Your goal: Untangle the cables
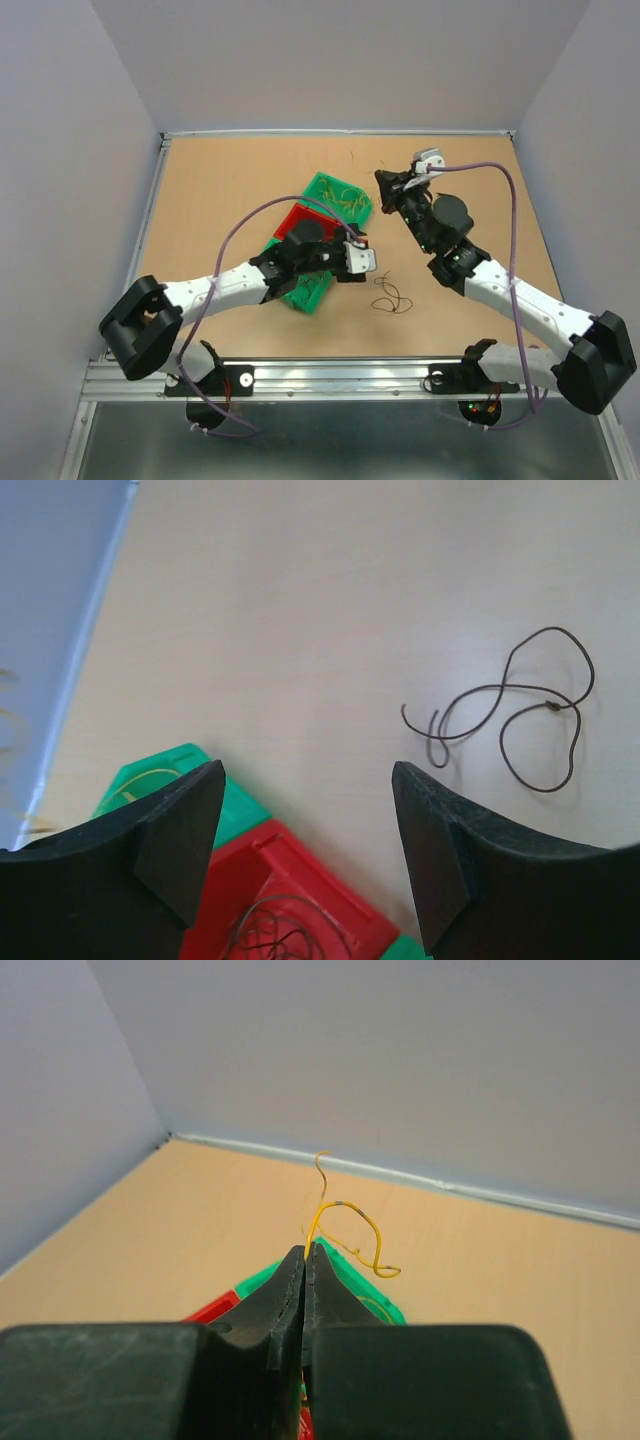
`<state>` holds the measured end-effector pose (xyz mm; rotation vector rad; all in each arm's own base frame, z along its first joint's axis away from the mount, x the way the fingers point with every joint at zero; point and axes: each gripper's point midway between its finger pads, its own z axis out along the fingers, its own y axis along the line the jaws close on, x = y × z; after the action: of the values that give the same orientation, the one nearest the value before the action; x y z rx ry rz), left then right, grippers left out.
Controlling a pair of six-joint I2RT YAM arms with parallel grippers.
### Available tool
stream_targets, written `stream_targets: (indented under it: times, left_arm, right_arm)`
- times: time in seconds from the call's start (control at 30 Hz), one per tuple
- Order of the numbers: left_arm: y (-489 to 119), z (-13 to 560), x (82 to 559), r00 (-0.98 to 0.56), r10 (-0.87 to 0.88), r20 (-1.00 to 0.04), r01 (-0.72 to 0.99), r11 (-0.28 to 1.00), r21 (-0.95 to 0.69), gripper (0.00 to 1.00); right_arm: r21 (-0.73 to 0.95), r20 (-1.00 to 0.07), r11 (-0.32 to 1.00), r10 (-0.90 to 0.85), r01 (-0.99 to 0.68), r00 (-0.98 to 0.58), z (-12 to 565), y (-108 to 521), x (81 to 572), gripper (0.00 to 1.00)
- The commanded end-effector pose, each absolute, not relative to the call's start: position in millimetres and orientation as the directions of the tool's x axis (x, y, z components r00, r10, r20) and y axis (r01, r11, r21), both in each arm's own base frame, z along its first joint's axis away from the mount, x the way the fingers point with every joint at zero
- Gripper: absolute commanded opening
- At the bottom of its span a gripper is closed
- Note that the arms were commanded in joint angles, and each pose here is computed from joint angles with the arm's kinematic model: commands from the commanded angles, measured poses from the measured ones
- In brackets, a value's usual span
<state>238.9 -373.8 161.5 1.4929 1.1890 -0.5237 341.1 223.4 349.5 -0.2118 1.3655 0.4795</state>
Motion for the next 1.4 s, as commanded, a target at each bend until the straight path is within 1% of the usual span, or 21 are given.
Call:
stream_targets:
  times: [0.0,0.1,0.13,0.2,0.23,0.27,0.3,0.37,0.43,0.53,0.77,0.97,1.17,1.37]
  left_arm:
    - [-355,208,234,0.439,0.311,-0.843,0.851,0.158,0.501,0.79]
    - [-324,240,247,0.457,0.272,-0.847,0.811,0.263,0.522,0.79]
    - [-313,257,247,0.468,0.233,-0.852,0.793,0.315,0.522,0.79]
    - [-290,274,263,0.463,0.220,-0.859,0.742,0.434,0.511,0.80]
    - [-282,274,265,0.454,0.215,-0.865,0.726,0.473,0.499,0.81]
    - [-273,294,265,0.481,0.168,-0.861,0.694,0.526,0.491,0.82]
    - [-265,298,270,0.477,0.164,-0.863,0.670,0.568,0.478,0.83]
    - [-255,305,273,0.484,0.142,-0.863,0.637,0.618,0.460,0.84]
    - [-248,305,281,0.457,0.143,-0.878,0.611,0.666,0.427,0.84]
    - [-239,307,295,0.427,0.146,-0.892,0.569,0.724,0.390,0.84]
    - [-232,293,321,0.364,0.171,-0.916,0.533,0.768,0.355,0.86]
    - [-226,292,330,0.348,0.169,-0.922,0.527,0.779,0.341,0.86]
    - [-224,292,333,0.345,0.173,-0.923,0.520,0.783,0.341,0.86]
    - [-222,289,336,0.339,0.183,-0.923,0.512,0.787,0.345,0.86]
  right_arm:
    - [0.045,-0.972,0.888,0.145,-0.457,0.185,361,231,359,0.01]
    - [0.022,-0.984,0.874,0.106,-0.485,0.146,342,241,374,0.01]
    - [0.003,-0.985,0.854,0.092,-0.520,0.144,339,247,375,0.01]
    - [-0.009,-0.990,0.841,0.069,-0.541,0.125,328,249,383,0.01]
    - [-0.021,-0.992,0.806,0.055,-0.592,0.110,320,260,384,0.01]
    - [-0.038,-0.994,0.796,0.034,-0.605,0.108,314,261,387,0.01]
    - [-0.048,-0.994,0.784,0.025,-0.619,0.108,312,265,389,0.01]
    - [-0.079,-0.994,0.740,-0.008,-0.668,0.109,302,279,393,0.01]
    - [-0.105,-0.993,0.707,-0.038,-0.699,0.110,292,288,398,0.01]
    - [-0.114,-0.993,0.692,-0.067,-0.713,0.093,277,300,414,0.01]
    - [-0.144,-0.976,0.632,-0.219,-0.762,0.002,201,322,451,0.01]
    - [-0.076,-0.940,0.596,-0.310,-0.799,-0.142,125,312,480,0.01]
    - [0.042,-0.887,0.543,-0.366,-0.839,-0.281,80,311,474,0.01]
    - [0.065,-0.840,0.608,-0.394,-0.792,-0.372,52,296,470,0.01]
